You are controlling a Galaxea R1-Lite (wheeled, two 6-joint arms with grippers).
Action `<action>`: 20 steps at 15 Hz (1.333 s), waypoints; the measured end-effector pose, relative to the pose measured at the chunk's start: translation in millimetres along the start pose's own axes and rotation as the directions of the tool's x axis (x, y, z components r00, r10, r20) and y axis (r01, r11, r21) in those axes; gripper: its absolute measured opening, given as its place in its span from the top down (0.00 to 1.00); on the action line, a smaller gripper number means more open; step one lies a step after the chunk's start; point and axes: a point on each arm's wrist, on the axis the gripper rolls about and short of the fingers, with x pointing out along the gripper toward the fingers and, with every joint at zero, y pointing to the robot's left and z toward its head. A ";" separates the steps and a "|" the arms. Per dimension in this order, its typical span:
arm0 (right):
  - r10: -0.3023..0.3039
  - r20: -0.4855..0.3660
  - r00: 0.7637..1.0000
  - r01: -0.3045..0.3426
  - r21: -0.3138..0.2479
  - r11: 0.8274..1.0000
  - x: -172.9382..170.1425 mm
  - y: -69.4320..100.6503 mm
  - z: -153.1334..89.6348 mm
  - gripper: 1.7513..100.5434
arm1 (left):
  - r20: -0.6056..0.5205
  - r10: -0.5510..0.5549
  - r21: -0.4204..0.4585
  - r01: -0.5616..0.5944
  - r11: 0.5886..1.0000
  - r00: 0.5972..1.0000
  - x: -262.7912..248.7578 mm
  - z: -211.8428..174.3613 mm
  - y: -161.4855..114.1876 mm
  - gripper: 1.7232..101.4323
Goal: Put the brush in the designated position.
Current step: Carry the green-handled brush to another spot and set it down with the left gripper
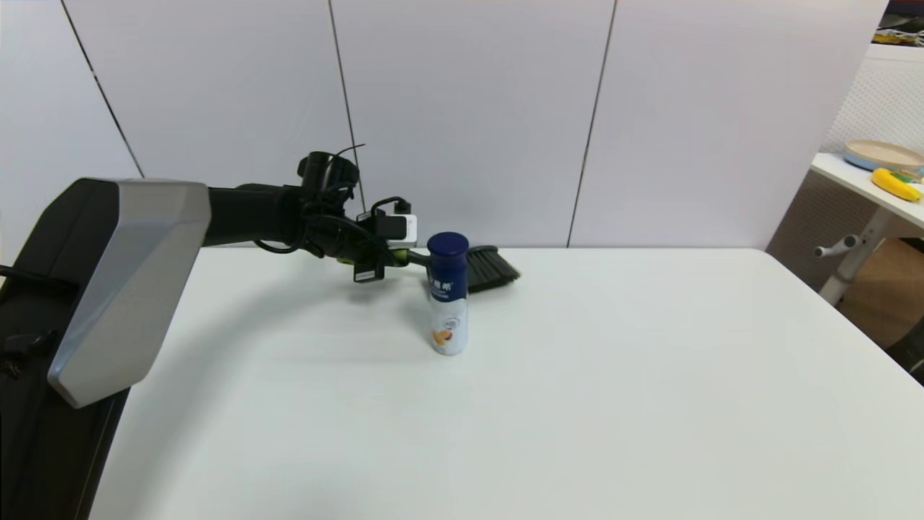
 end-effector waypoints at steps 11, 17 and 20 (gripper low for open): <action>0.000 0.000 1.000 0.000 0.000 1.000 0.0 0.0 0.0 0.03 | 0.033 -0.059 -0.069 0.062 0.996 0.998 22.9 -7.6 -14.8 0.81; 0.000 0.000 1.000 0.000 0.000 1.000 0.0 0.0 0.0 0.03 | 0.031 -0.071 -0.078 0.073 0.994 0.997 29.3 -11.7 -18.8 0.81; 0.000 0.000 1.000 0.000 0.000 1.000 0.0 0.0 0.0 0.03 | 0.028 -0.077 -0.085 0.079 0.993 0.997 30.7 -12.9 -20.3 0.73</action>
